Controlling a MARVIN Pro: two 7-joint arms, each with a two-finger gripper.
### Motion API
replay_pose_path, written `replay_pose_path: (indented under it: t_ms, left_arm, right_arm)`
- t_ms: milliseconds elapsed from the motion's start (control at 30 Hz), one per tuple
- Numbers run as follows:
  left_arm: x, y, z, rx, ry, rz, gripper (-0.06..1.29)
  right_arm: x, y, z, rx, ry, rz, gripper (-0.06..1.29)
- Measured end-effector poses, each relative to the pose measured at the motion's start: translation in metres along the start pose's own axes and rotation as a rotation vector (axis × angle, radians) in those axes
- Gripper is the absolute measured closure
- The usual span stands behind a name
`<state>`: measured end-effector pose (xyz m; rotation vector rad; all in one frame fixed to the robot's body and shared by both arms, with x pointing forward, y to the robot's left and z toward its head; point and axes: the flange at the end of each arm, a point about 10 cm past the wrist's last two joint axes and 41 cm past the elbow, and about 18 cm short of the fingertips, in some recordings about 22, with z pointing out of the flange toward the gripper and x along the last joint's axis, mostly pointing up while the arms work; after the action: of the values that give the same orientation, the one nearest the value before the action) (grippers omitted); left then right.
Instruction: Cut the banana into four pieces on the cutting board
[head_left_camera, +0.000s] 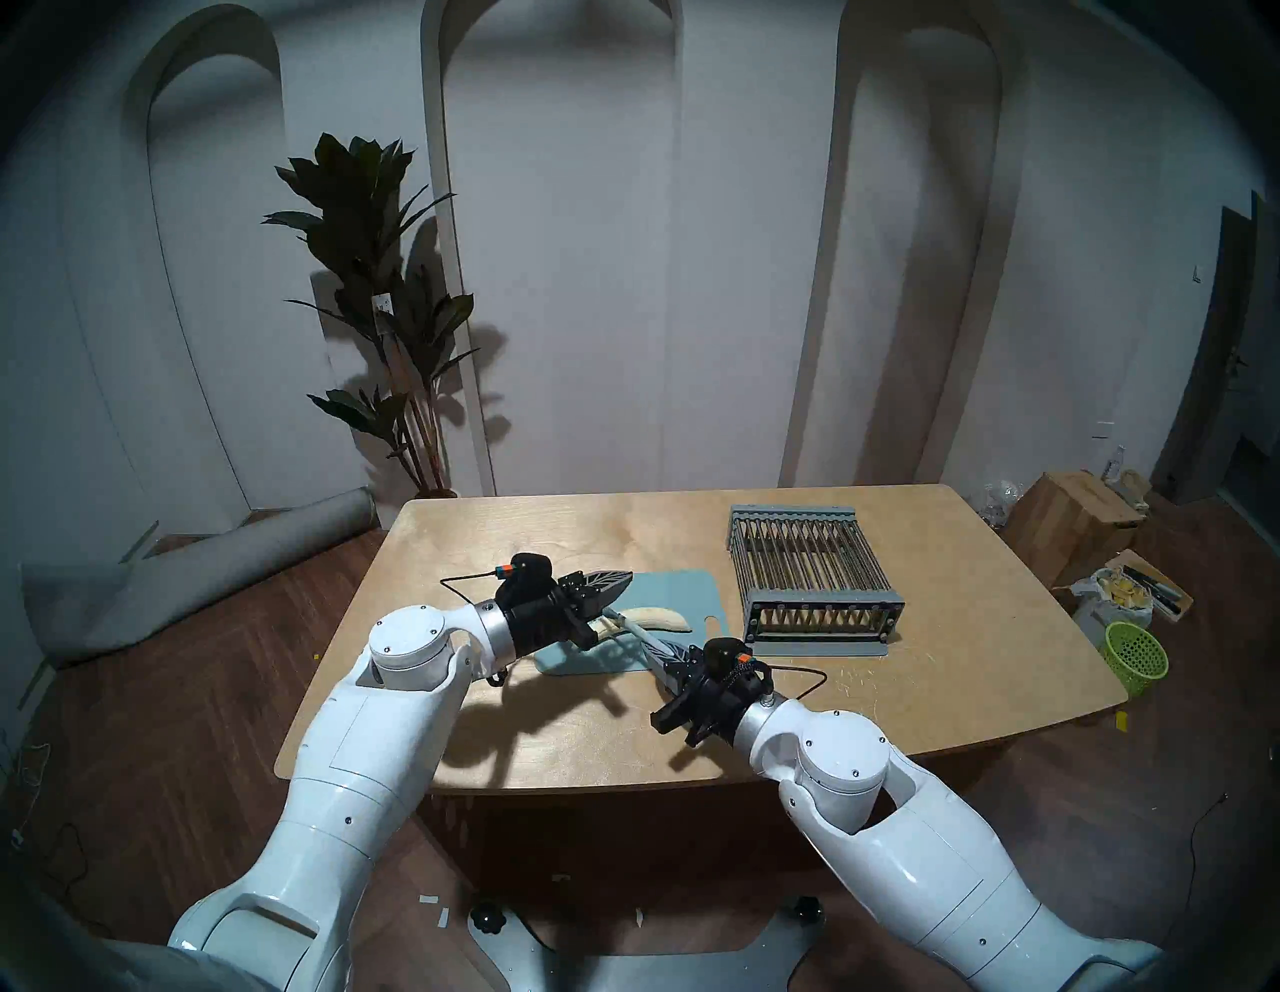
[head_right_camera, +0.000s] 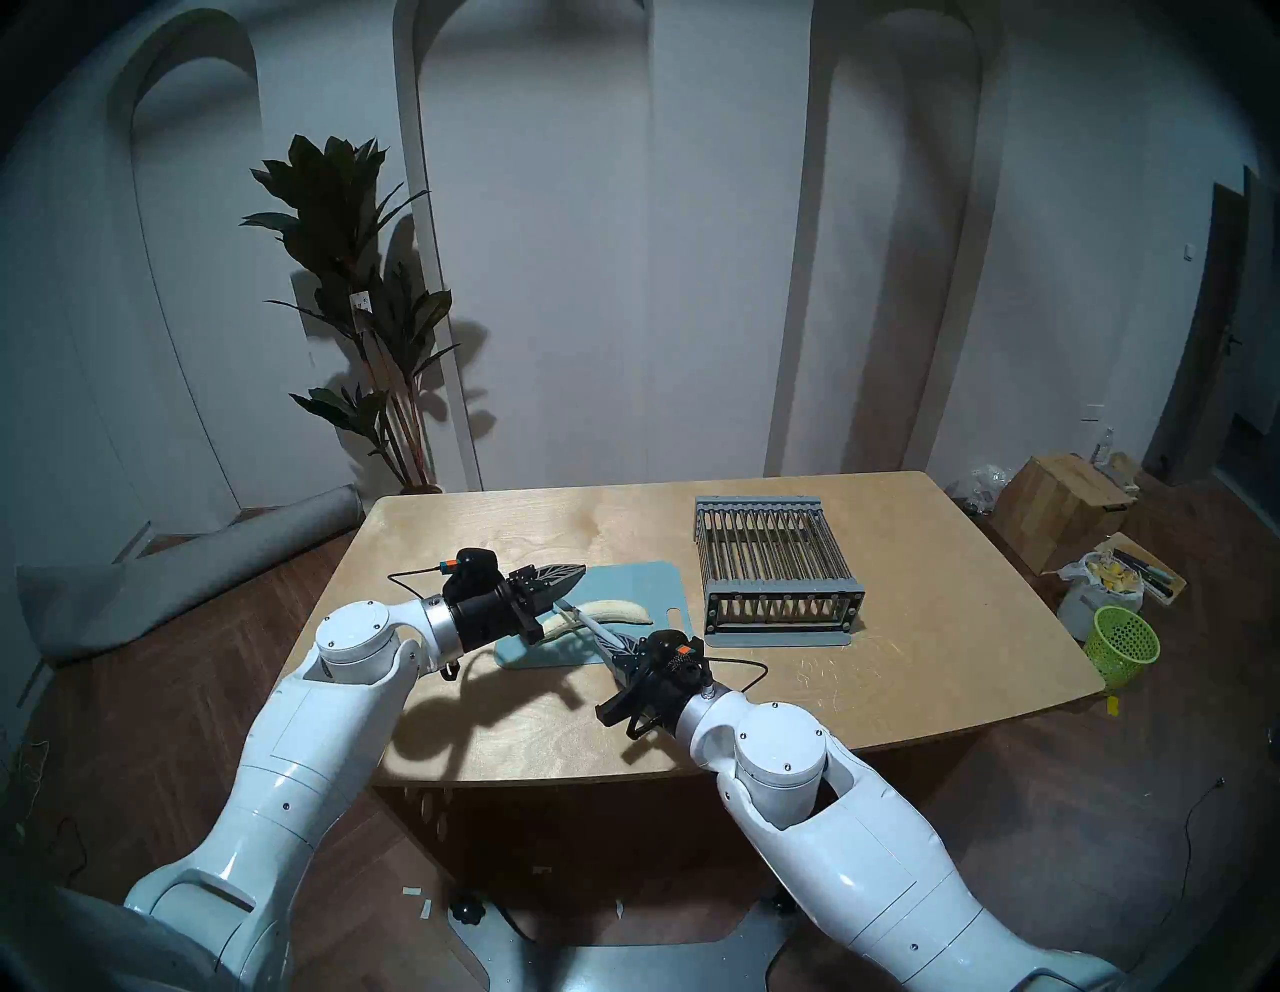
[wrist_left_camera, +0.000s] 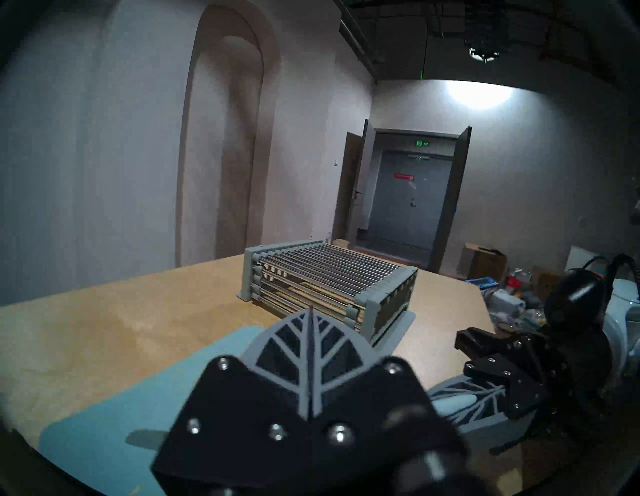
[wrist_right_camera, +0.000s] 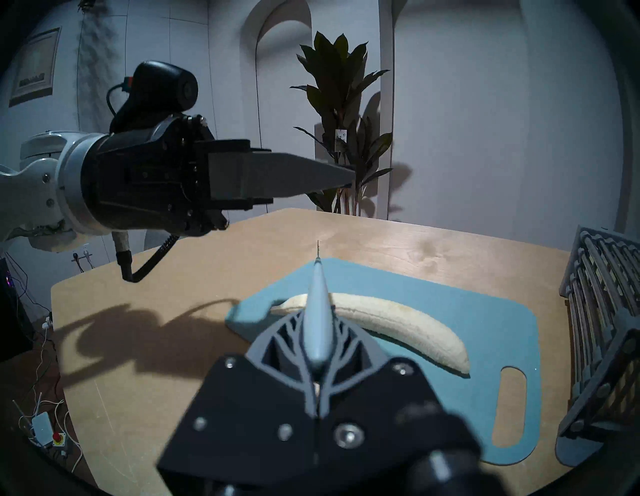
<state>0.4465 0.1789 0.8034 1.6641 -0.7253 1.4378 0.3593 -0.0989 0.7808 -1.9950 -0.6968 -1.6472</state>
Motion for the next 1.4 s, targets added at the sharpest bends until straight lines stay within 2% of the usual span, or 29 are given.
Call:
replay_pose_path:
  t_ms: [67,233,467,567,800,933,1000,1100,1200,1267,1400]
  left_arm:
    - [-0.009,-0.003,-0.001,-0.031,0.003,-0.039,1.26]
    - [-0.021,-0.008,-0.004,-0.081,0.005,-0.083,1.26]
    - [-0.030,-0.017,-0.010,-0.147,0.013,-0.102,1.26]
    - [-0.029,-0.022,-0.010,-0.162,0.022,-0.097,1.26]
    - [-0.012,-0.034,-0.003,-0.158,0.066,-0.061,1.26]
    - [-0.004,-0.038,0.003,-0.154,0.070,-0.032,1.26]
    - [-0.003,-0.039,0.005,-0.150,0.056,-0.018,1.26]
    - [-0.007,-0.040,0.011,-0.145,0.004,0.016,1.26]
    - [-0.019,-0.037,0.018,-0.148,-0.092,0.062,1.26]
    - [-0.025,-0.036,0.019,-0.151,-0.131,0.081,1.26]
    - [-0.029,-0.035,0.019,-0.149,-0.172,0.110,1.26]
  right_arm:
    - [0.001,0.001,0.000,-0.006,0.001,-0.003,1.26]
    - [0.001,0.002,0.000,-0.017,0.003,-0.006,1.26]
    - [0.002,0.002,0.000,-0.027,0.006,0.003,1.26]
    - [0.001,0.001,-0.001,-0.030,0.007,0.013,1.26]
    - [-0.005,-0.006,-0.002,-0.026,-0.002,0.039,1.26]
    - [-0.008,-0.010,-0.003,-0.024,-0.008,0.050,1.26]
    - [-0.009,-0.012,-0.003,-0.023,-0.009,0.053,1.26]
    - [-0.010,-0.013,-0.003,-0.023,-0.011,0.058,1.26]
    - [-0.010,-0.014,-0.003,-0.025,-0.012,0.062,1.26]
    - [-0.011,-0.014,-0.002,-0.026,-0.013,0.064,1.26]
    - [-0.014,-0.016,-0.003,-0.029,-0.026,0.069,1.26]
